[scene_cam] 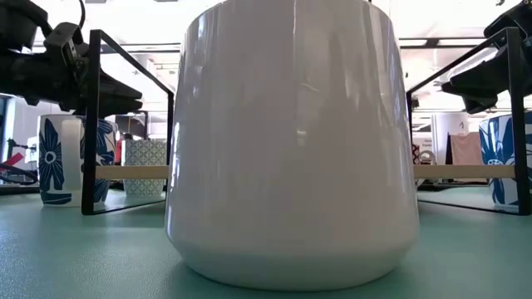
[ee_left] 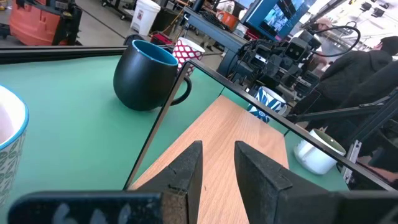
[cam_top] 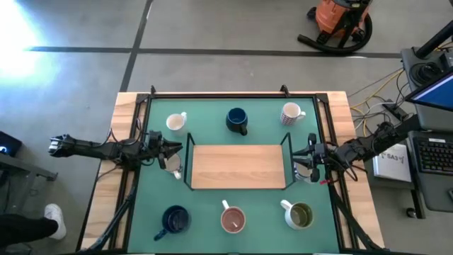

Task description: Place coffee mugs

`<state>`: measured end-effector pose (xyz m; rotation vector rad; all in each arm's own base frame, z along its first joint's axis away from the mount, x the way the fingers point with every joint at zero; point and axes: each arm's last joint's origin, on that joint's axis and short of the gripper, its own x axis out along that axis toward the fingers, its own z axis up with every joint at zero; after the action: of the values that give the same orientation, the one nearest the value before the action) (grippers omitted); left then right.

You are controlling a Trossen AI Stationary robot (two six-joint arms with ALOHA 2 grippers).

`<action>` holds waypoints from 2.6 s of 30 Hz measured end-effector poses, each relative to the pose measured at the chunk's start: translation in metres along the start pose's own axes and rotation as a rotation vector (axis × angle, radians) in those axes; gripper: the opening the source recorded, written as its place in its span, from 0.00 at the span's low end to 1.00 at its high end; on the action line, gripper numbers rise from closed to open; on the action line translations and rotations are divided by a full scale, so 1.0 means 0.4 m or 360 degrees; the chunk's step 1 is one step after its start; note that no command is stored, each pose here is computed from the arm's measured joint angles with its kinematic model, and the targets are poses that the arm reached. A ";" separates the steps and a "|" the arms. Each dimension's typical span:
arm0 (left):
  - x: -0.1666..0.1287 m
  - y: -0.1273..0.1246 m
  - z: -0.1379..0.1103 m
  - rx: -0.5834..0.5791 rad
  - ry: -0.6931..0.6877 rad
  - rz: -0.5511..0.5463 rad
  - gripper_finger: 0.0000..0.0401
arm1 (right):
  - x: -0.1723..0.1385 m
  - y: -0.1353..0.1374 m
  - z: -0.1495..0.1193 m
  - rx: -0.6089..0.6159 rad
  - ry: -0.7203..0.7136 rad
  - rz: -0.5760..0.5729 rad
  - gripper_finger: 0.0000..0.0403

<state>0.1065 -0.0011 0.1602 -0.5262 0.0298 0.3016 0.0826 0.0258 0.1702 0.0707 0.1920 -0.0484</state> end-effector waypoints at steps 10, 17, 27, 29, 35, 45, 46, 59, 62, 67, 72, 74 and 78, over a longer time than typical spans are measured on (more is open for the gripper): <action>0.000 0.000 0.000 0.0000 0.0001 0.0000 0.19 | 0.000 0.000 0.000 0.0000 -0.0001 0.0000 0.21; 0.000 0.000 0.000 0.0000 0.0001 0.0000 0.19 | 0.000 0.000 0.000 0.0000 -0.0001 0.0000 0.21; 0.000 0.000 0.000 0.0000 0.0001 0.0000 0.19 | 0.000 0.000 0.000 0.0000 -0.0001 0.0000 0.21; 0.000 0.000 0.000 0.0000 0.0000 0.0000 0.19 | 0.000 0.000 0.000 0.0000 0.0000 0.0000 0.21; 0.000 0.002 0.002 0.0136 -0.0033 0.0056 0.19 | 0.000 0.000 0.000 0.0000 0.0000 0.0000 0.21; -0.001 0.007 0.006 0.0511 -0.0091 0.0188 0.19 | 0.000 0.000 0.000 0.0000 0.0000 0.0000 0.21; -0.001 0.007 0.007 0.0511 -0.0098 0.0195 0.19 | 0.000 0.000 0.000 0.0000 0.0000 0.0000 0.21; -0.002 0.003 0.027 0.0464 -0.0260 0.0279 0.19 | 0.000 0.000 0.000 0.0000 0.0000 0.0000 0.21; -0.003 -0.001 0.031 0.0443 -0.0286 0.0251 0.19 | 0.000 0.000 0.000 0.0000 0.0000 0.0000 0.21; -0.001 -0.004 0.029 0.0353 -0.0247 0.0177 0.19 | 0.000 0.000 0.000 0.0000 0.0000 0.0000 0.21; -0.002 -0.025 0.056 0.0373 -0.0155 0.0121 0.19 | 0.000 0.000 0.000 0.0000 0.0000 0.0000 0.21; -0.002 -0.036 0.071 0.0398 -0.0104 0.0114 0.19 | 0.000 0.000 0.000 0.0000 0.0000 0.0000 0.21; -0.001 -0.055 0.101 0.0494 0.0042 0.0178 0.19 | 0.000 0.000 0.000 0.0000 0.0000 0.0000 0.21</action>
<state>0.1105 0.0009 0.2060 -0.2202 0.1302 0.3914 0.0825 0.0258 0.1703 0.0707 0.1919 -0.0483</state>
